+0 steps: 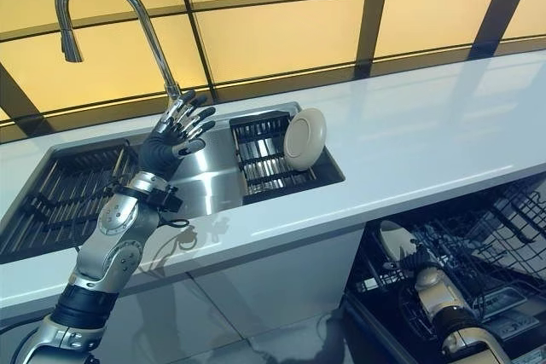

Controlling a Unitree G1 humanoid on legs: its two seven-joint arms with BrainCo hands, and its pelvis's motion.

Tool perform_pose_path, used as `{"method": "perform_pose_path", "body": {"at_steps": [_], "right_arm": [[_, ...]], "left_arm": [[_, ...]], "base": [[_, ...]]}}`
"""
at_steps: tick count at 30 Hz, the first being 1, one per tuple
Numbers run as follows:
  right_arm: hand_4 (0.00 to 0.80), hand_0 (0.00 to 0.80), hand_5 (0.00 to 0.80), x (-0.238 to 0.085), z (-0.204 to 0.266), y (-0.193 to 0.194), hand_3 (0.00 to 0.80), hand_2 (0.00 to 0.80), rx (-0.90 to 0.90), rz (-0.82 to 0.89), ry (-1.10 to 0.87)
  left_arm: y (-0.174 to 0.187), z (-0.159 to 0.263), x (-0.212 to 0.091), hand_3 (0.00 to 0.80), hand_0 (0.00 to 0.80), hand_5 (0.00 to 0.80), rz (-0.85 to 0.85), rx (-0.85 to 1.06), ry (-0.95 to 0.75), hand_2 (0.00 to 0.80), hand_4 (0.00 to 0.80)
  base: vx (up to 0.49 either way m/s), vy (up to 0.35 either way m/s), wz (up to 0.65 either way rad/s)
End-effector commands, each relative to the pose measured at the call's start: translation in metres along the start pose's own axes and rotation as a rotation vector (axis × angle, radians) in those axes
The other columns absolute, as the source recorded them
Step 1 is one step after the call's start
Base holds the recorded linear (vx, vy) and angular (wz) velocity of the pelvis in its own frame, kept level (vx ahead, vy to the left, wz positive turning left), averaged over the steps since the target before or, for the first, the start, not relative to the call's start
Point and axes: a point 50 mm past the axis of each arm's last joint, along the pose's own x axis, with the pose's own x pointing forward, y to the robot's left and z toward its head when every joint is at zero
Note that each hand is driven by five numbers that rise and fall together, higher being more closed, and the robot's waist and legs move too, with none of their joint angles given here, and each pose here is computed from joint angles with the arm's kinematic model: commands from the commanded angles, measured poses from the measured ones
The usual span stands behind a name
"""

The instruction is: Take plates into dishwasher

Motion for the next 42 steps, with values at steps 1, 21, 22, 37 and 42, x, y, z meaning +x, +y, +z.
{"method": "perform_pose_path", "body": {"at_steps": [1, 21, 22, 37, 42], "right_arm": [[0.000, 0.000, 0.000, 0.002, 0.014, -0.038, 0.000, 0.000, -0.056, -0.162, -0.051], [0.000, 0.000, 0.000, -0.065, 0.053, -0.080, 0.000, 0.000, 0.161, -0.238, -0.474], [0.000, 0.000, 0.000, -0.068, 0.051, -0.085, 0.000, 0.000, 0.157, -0.260, -0.474], [0.000, 0.000, 0.000, -0.118, 0.049, -0.188, 0.000, 0.000, 0.090, -0.831, -0.454], [0.000, 0.000, 0.000, -0.138, 0.082, -0.209, 0.000, 0.000, 0.142, -1.028, -0.587]], "left_arm": [[-0.010, 0.027, 0.015, 0.000, 0.000, 0.000, -0.063, 0.012, -0.135, 0.000, 0.000], [0.018, 0.034, -0.004, 0.000, 0.000, 0.000, 0.092, 0.083, -0.188, 0.000, 0.000], [0.020, 0.035, -0.004, 0.000, 0.000, 0.000, 0.101, 0.088, -0.190, 0.000, 0.000], [0.022, 0.052, -0.002, 0.000, 0.000, 0.000, 0.145, 0.120, -0.236, 0.000, 0.000], [0.015, 0.053, 0.004, 0.000, 0.000, 0.000, 0.112, 0.102, -0.240, 0.000, 0.000]], "base": [[0.000, 0.000, 0.00], [-0.011, 0.010, -0.04], [-0.019, 0.019, -0.08], [-0.015, 0.019, -0.07], [0.000, 0.000, 0.00]]}}
